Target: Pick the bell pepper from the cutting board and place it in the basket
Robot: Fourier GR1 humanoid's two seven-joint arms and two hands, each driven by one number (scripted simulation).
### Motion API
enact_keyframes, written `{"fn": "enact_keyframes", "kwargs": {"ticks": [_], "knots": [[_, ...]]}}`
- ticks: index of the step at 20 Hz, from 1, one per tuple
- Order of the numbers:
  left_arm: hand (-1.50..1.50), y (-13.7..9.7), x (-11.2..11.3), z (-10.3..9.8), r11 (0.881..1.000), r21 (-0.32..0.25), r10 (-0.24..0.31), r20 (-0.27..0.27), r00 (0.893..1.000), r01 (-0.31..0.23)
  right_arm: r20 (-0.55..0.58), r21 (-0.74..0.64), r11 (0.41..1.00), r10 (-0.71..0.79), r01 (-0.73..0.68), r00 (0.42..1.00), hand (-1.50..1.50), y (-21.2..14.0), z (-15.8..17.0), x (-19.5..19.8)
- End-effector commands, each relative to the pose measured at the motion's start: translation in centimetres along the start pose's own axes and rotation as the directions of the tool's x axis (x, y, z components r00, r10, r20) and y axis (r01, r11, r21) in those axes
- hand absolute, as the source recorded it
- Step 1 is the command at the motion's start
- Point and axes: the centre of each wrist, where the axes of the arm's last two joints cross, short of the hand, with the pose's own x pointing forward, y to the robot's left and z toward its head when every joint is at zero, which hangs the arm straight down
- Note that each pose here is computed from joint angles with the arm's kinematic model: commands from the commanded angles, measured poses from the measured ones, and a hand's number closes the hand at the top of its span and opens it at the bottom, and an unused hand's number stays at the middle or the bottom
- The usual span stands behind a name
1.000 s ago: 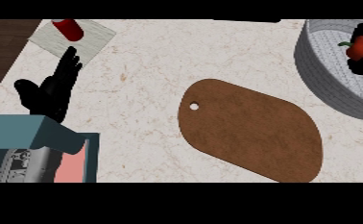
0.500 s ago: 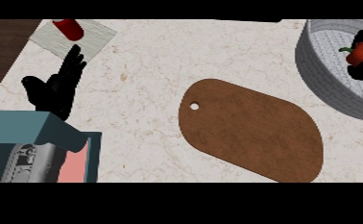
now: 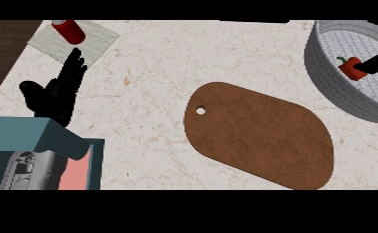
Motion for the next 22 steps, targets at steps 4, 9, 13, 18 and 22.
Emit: {"fn": "enact_keyframes", "kwargs": {"ticks": [4,9,13,18,22], "knots": [[0.0,0.3,-0.2,0.3,1.0,0.006,-0.011,-0.002,1.0,0.011,-0.028,-0.137,0.943,-0.31,0.304,0.95,-1.5,-3.0,-0.8,0.5],[0.0,1.3,0.2,0.5,1.0,0.016,0.003,-0.021,1.0,-0.002,-0.074,-0.192,0.852,-0.507,0.486,0.859,-1.5,-5.6,-0.5,-2.0],[0.0,0.7,-0.6,1.2,1.0,0.022,0.006,-0.016,1.0,-0.006,-0.11,-0.268,0.766,-0.626,0.584,0.772,-1.5,-6.3,1.3,-7.6],[0.0,1.7,-0.2,0.5,0.999,0.037,0.002,-0.014,1.0,-0.002,-0.108,-0.22,0.746,-0.659,0.629,0.744,-1.5,-6.6,3.7,-12.7],[0.0,3.3,-2.0,1.4,0.999,0.042,0.009,-0.025,1.0,-0.008,-0.074,-0.196,0.723,-0.685,0.662,0.725,-1.5,-6.5,6.3,-16.8]]}}
